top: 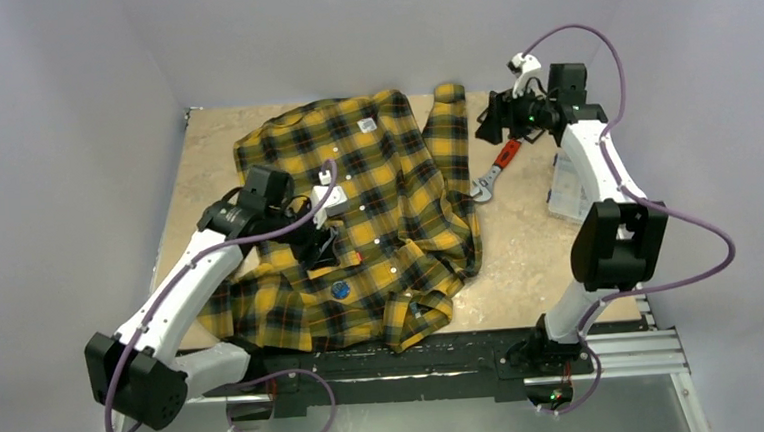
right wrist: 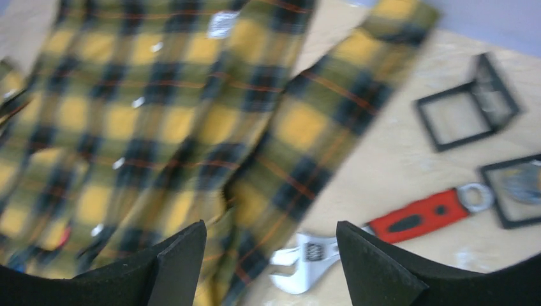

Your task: Remove the brooch from the garment

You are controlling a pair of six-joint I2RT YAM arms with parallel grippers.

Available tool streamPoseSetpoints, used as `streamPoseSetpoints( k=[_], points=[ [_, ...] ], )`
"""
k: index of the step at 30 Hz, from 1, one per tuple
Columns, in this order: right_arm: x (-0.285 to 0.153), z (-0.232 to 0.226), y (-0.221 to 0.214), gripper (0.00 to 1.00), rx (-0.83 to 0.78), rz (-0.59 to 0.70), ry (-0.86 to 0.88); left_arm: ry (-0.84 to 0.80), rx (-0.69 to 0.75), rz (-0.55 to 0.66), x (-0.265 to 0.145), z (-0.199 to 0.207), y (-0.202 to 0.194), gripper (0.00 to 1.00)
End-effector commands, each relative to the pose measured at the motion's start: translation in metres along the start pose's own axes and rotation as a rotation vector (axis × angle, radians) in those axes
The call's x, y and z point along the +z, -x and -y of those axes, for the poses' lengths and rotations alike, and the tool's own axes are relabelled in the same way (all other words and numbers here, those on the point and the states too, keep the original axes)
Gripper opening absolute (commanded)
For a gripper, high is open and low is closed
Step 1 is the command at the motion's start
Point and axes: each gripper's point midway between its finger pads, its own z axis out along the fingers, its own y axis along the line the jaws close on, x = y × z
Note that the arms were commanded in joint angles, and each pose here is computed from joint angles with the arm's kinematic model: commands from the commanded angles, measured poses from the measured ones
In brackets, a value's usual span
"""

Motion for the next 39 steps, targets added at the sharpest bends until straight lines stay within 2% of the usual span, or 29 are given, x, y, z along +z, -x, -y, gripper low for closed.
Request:
streamPoseSetpoints(
  k=[1, 6, 11, 14, 18, 21, 26, 28, 34, 39],
  points=[
    [-0.02, -0.085, -0.03, 0.78, -0.012, -0.064, 0.317, -0.224, -0.164, -0.035, 0.013, 0.029, -0.012, 0.56],
    [-0.019, -0.131, -0.072, 0.73, 0.011, -0.171, 0.473, -0.433, -0.039, -0.197, 0.019, 0.032, -0.037, 0.51],
    [-0.018, -0.156, -0.1, 0.66, 0.081, -0.271, 0.592, -0.481, -0.02, -0.31, 0.033, 0.021, -0.055, 0.53],
    [-0.014, -0.167, -0.115, 0.6, 0.11, -0.33, 0.629, -0.507, -0.086, -0.365, 0.043, 0.024, -0.064, 0.52],
    [-0.008, -0.174, -0.133, 0.52, 0.153, -0.39, 0.628, -0.543, -0.29, -0.381, 0.057, 0.036, -0.065, 0.48],
    [-0.005, -0.175, -0.141, 0.49, 0.196, -0.409, 0.599, -0.489, -0.38, -0.355, 0.069, 0.033, -0.068, 0.44],
    [-0.001, -0.18, -0.147, 0.46, 0.246, -0.404, 0.581, -0.279, -0.503, -0.294, 0.084, 0.01, -0.073, 0.4],
    [0.001, -0.183, -0.15, 0.46, 0.27, -0.419, 0.59, -0.282, -0.544, -0.294, 0.084, 0.011, -0.069, 0.38],
    [0.01, -0.207, -0.164, 0.45, 0.263, -0.471, 0.642, -0.195, -0.661, -0.381, 0.09, -0.003, -0.081, 0.36],
    [0.019, -0.226, -0.177, 0.44, 0.223, -0.502, 0.667, -0.029, -0.718, -0.421, 0.084, -0.034, -0.1, 0.37]
  ],
)
